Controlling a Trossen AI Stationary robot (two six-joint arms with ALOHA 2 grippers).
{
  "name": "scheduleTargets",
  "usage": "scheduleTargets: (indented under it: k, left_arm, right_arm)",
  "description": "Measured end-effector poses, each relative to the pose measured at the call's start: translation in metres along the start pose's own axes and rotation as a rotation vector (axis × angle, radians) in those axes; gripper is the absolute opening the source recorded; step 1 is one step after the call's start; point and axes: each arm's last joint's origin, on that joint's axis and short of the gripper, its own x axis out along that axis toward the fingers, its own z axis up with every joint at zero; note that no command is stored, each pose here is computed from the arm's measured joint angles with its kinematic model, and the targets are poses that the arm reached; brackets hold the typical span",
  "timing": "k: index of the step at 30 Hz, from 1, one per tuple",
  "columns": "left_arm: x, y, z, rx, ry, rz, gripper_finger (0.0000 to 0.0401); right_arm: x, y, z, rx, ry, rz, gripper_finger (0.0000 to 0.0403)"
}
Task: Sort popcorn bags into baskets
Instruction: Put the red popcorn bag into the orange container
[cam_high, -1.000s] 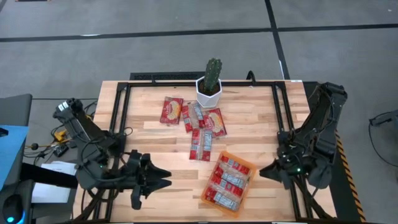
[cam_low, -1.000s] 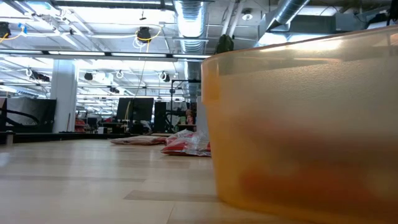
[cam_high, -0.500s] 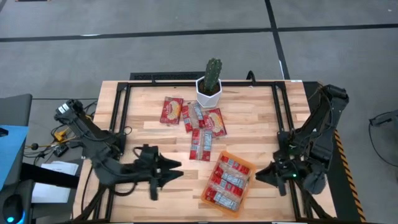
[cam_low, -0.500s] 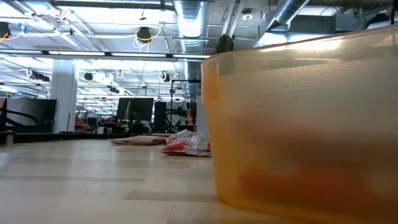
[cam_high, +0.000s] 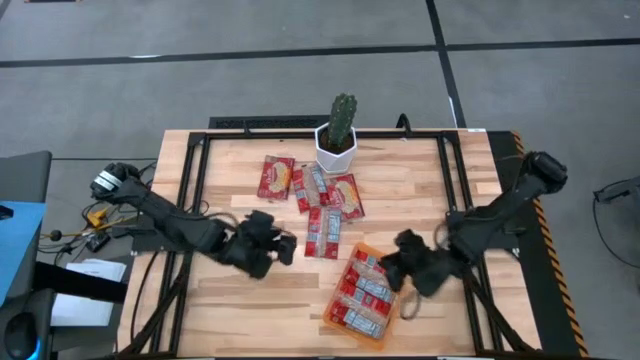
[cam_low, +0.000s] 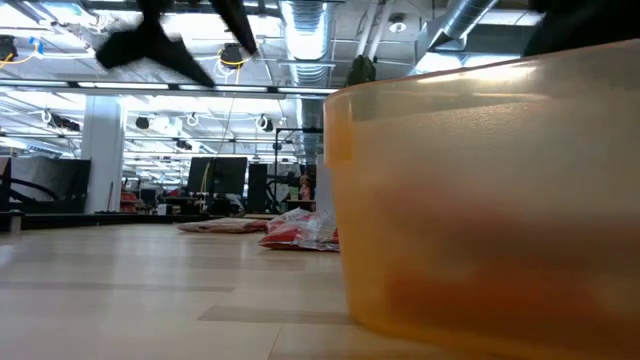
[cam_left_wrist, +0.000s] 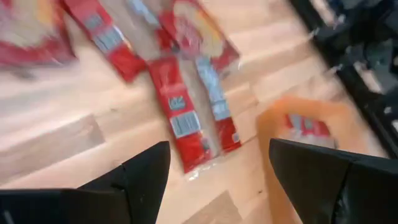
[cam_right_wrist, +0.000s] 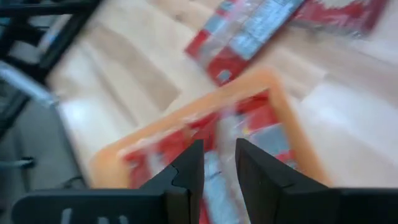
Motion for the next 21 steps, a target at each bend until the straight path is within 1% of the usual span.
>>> scheduleTargets:
  k: [2, 3, 5, 6, 7, 10, 12, 14, 16, 19, 21]
  left_arm:
    - [0.026, 0.015, -0.004, -0.008, 0.055, -0.045, 0.0263]
    - [0.039, 0.024, -0.006, -0.016, 0.082, -0.084, 0.0263]
    - [0.062, 0.037, -0.001, -0.082, 0.102, -0.215, 0.0263]
    - [0.071, 0.047, 0.002, -0.121, 0.104, -0.262, 0.0263]
    - [0.078, 0.059, 0.004, -0.155, 0.097, -0.285, 0.0263]
    - [0.093, 0.092, 0.011, -0.217, 0.077, -0.292, 0.0263]
    - [0.096, 0.107, 0.014, -0.257, 0.078, -0.311, 0.0263]
    - [0.098, 0.116, 0.015, -0.279, 0.070, -0.325, 0.0263]
    - [0.100, 0.122, 0.014, -0.282, 0.068, -0.308, 0.0263]
    - [0.102, 0.125, 0.015, -0.253, 0.091, -0.311, 0.0263]
    - [0.103, 0.129, 0.014, -0.223, 0.118, -0.283, 0.0263]
  right_arm:
    - [0.015, -0.004, 0.013, 0.001, 0.000, -0.051, 0.0117]
    - [0.022, -0.007, 0.021, -0.009, -0.010, -0.078, 0.0117]
    - [0.032, -0.015, 0.038, -0.049, -0.042, -0.131, 0.0118]
    - [0.036, -0.018, 0.048, -0.065, -0.061, -0.151, 0.0118]
    - [0.041, -0.022, 0.057, -0.078, -0.075, -0.168, 0.0118]
    - [0.051, -0.035, 0.085, -0.106, -0.061, -0.199, 0.0117]
    - [0.060, -0.041, 0.100, -0.097, -0.046, -0.181, 0.0117]
    - [0.070, -0.049, 0.109, -0.099, -0.021, -0.185, 0.0117]
    - [0.082, -0.053, 0.116, -0.079, -0.010, -0.165, 0.0118]
    - [0.102, -0.057, 0.116, -0.048, 0.023, -0.156, 0.0118]
    - [0.116, -0.058, 0.112, -0.033, 0.033, -0.156, 0.0118]
